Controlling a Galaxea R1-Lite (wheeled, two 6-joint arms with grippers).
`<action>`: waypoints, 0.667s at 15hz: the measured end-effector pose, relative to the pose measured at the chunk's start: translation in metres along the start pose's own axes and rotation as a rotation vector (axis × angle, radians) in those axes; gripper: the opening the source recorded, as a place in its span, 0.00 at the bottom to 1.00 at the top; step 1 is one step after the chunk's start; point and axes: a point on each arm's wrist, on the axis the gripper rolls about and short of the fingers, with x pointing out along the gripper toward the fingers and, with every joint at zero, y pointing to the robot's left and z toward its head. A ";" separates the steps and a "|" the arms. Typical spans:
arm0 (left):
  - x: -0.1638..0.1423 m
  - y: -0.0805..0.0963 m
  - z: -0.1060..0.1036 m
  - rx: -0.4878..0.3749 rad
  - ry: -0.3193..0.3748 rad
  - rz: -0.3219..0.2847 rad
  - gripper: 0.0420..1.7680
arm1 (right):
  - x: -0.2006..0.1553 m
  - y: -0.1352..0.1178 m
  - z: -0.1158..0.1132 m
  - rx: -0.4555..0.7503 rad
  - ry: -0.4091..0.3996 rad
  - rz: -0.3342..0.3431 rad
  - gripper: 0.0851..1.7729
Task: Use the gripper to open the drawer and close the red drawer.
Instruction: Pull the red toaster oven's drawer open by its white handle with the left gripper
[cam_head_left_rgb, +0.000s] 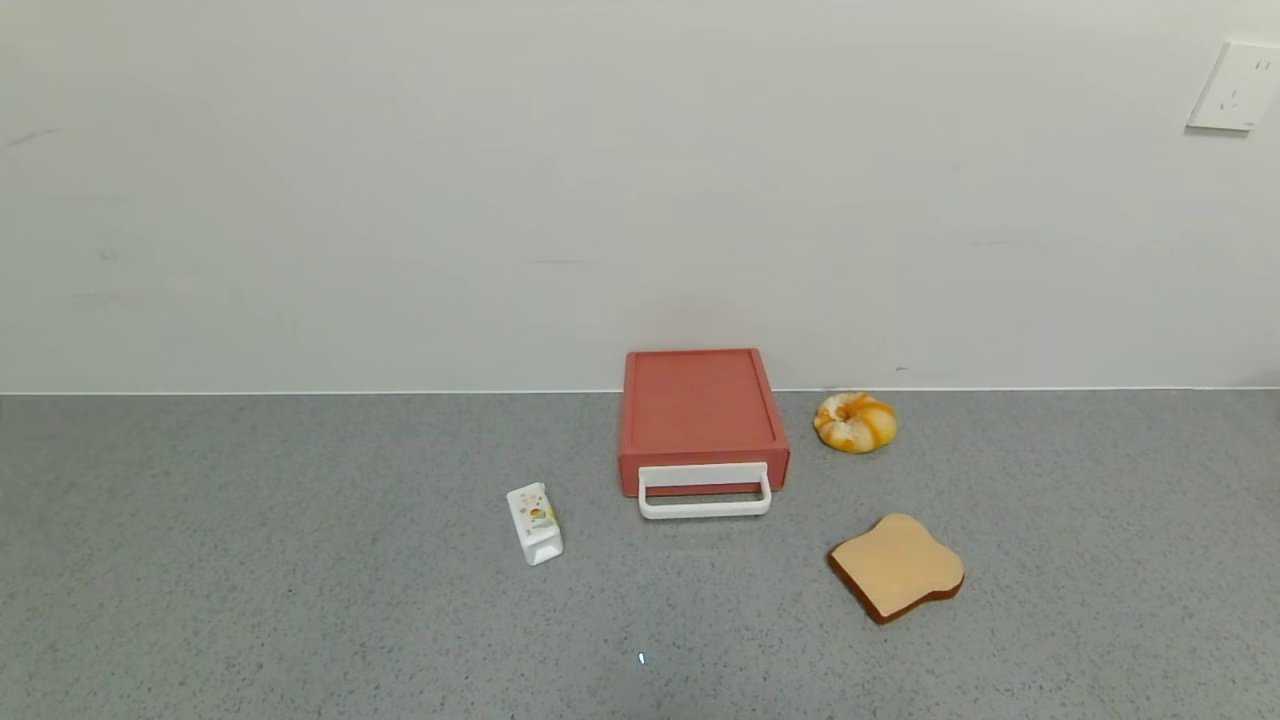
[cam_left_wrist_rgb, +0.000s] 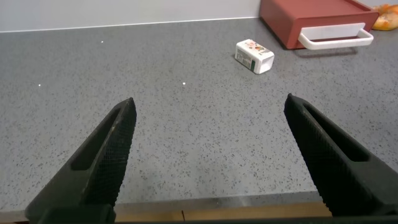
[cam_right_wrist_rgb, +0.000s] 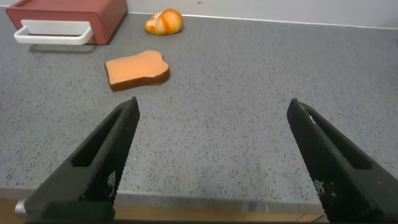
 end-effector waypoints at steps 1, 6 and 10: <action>0.000 0.000 0.000 -0.001 0.000 0.001 0.97 | 0.000 0.000 0.000 -0.001 0.001 0.000 0.98; 0.000 0.000 0.000 0.003 0.000 -0.003 0.97 | 0.000 0.000 0.000 0.000 0.001 0.000 0.98; 0.000 0.000 0.000 -0.003 0.000 -0.003 0.97 | 0.000 0.000 0.000 0.000 0.001 -0.001 0.98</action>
